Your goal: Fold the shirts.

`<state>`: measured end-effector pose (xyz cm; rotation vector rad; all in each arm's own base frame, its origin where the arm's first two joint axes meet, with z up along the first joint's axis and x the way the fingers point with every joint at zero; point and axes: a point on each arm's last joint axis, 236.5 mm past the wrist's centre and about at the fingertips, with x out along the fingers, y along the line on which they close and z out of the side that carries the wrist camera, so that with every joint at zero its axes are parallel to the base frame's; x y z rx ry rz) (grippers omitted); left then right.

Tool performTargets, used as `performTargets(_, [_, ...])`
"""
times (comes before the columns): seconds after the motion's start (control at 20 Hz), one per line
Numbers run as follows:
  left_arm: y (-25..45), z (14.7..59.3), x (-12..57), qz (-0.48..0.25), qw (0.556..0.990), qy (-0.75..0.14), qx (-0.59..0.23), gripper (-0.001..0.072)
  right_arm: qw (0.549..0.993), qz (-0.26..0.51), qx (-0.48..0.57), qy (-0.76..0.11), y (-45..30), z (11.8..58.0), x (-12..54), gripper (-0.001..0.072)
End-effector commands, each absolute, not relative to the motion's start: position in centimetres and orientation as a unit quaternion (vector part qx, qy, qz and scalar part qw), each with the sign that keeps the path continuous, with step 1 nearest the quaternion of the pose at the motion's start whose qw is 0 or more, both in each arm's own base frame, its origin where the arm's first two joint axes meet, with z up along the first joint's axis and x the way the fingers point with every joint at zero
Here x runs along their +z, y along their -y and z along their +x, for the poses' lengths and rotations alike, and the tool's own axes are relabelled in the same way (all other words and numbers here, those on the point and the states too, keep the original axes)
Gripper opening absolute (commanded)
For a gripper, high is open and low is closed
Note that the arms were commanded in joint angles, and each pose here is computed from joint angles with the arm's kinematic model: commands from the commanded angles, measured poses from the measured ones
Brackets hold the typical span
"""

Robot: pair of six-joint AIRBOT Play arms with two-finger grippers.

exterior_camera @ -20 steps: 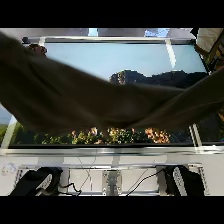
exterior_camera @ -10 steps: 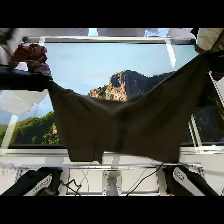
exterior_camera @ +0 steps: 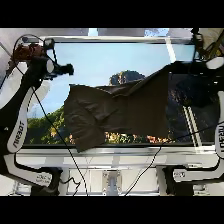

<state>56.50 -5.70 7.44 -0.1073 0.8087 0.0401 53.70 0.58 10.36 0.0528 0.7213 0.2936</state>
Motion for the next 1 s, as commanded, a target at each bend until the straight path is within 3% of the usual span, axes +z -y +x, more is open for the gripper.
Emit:
performTargets(0.0, [3.6,58.6,11.6,-0.049,0.931,-0.359,0.046,0.0710,0.931,-0.030,0.087,-0.353,0.1,55.5,8.4,0.0326])
performTargets(0.2, [-5.3,51.1,16.6,0.026,0.896,-0.417,0.154,0.0696,0.861,-0.014,0.035,-0.507,6.3,48.1,4.7,0.0341])
performTargets(0.3, [-8.3,46.4,19.8,0.010,0.891,-0.412,0.189,0.0500,0.852,0.021,0.040,-0.522,7.9,45.0,5.7,0.0340])
performTargets(0.35, [-9.6,43.7,20.8,0.003,0.891,-0.405,0.203,0.0468,0.851,0.040,0.045,-0.522,8.4,43.2,6.1,0.0339])
performTargets(0.45, [-11.4,36.8,18.9,-0.008,0.870,-0.439,0.223,0.0468,0.841,0.095,0.047,-0.530,8.7,38.4,5.1,0.0340])
performTargets(0.6, [-11.0,27.6,10.5,-0.043,0.815,-0.526,0.238,0.0468,0.808,0.214,0.077,-0.543,4.9,31.0,0.2,0.0346])
performTargets(0.7, [-9.4,25.2,6.2,-0.054,0.797,-0.561,0.216,0.0468,0.777,0.280,0.089,-0.557,1.9,27.0,-2.8,0.0362])
performTargets(0.75, [-8.8,24.5,4.7,-0.061,0.787,-0.578,0.208,0.0468,0.763,0.301,0.093,-0.565,0.7,25.6,-3.9,0.0495])
performTargets(0.95, [-6.8,26.0,3.7,-0.096,0.800,-0.567,0.173,0.0469,0.737,0.323,0.091,-0.586,-1.1,22.8,-6.2,0.0519])
